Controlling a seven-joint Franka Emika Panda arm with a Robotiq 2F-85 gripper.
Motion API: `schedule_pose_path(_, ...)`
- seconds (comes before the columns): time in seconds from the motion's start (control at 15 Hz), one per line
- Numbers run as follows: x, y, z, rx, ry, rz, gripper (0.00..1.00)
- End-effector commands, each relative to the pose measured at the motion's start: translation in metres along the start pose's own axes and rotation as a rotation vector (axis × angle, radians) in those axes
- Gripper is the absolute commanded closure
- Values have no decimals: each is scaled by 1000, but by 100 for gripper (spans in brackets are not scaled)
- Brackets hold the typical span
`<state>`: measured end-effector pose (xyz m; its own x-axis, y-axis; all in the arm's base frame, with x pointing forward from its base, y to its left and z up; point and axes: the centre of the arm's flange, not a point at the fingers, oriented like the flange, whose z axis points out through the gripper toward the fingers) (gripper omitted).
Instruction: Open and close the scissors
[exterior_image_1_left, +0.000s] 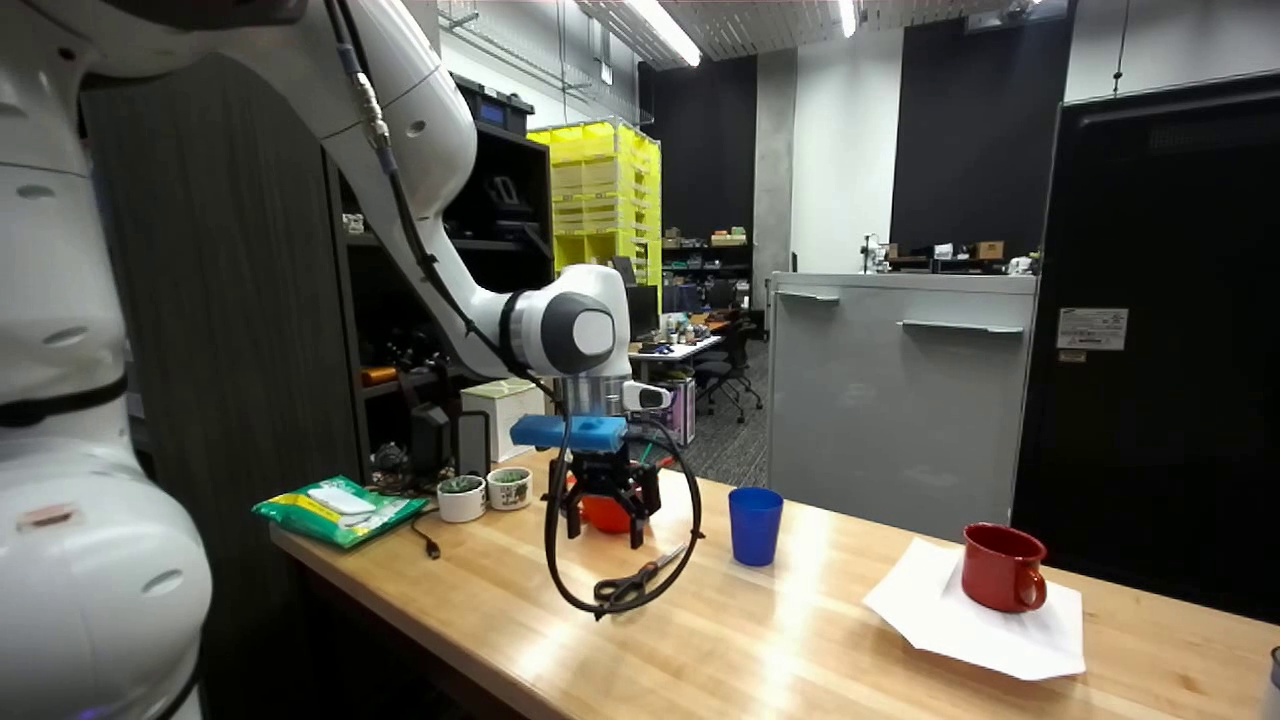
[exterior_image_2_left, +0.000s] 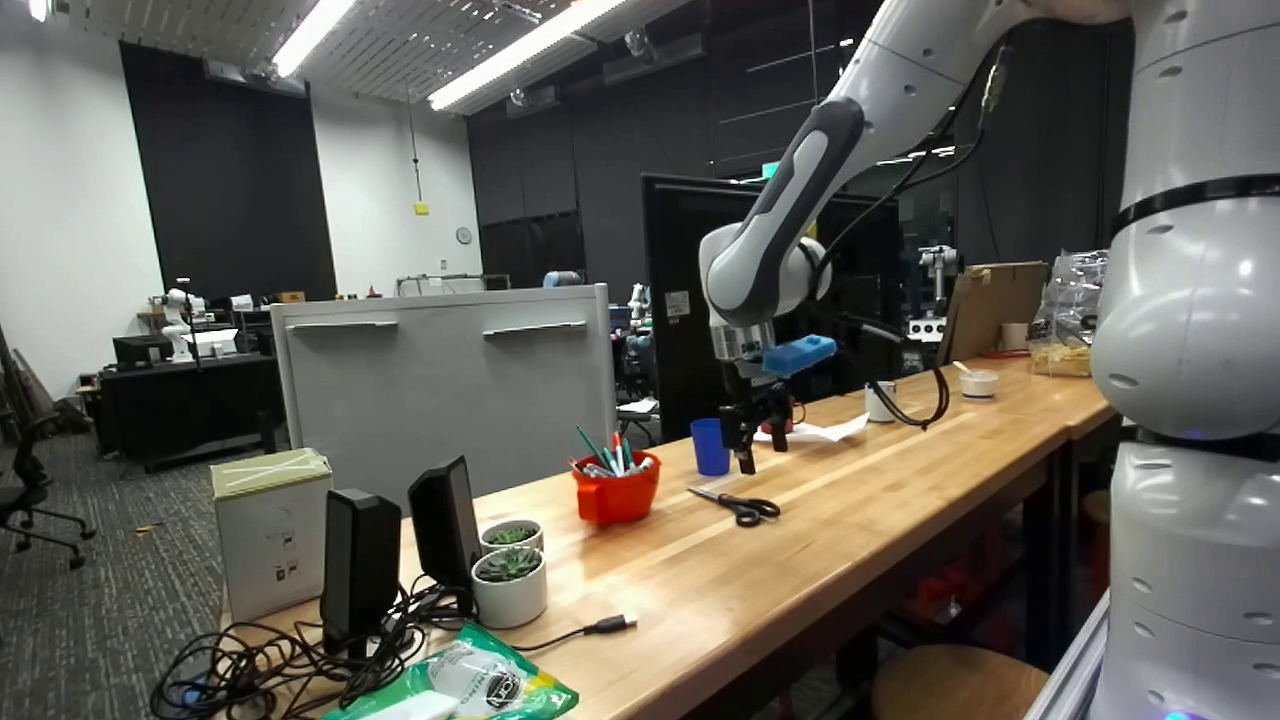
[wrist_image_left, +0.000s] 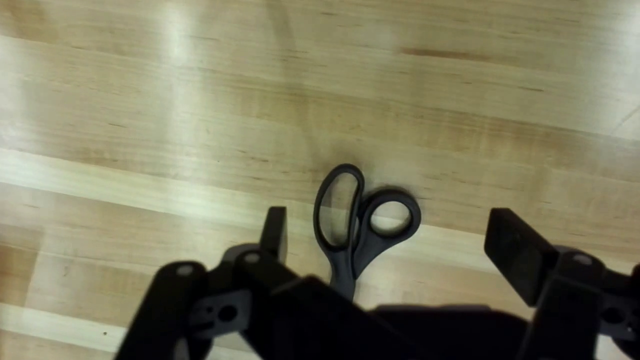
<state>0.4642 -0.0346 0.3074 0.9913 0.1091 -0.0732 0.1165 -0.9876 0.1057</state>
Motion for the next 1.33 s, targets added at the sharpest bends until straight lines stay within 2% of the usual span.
schedule_pose_path(0.0,15,4,11,-1,-5,22,0)
schedule_pose_path(1.07,30,11,45,-14,-46,105,0)
schedule_pose_path(1.13,30,10,47,-14,-50,106,17)
schedule_pose_path(1.27,30,9,49,-18,-57,104,24)
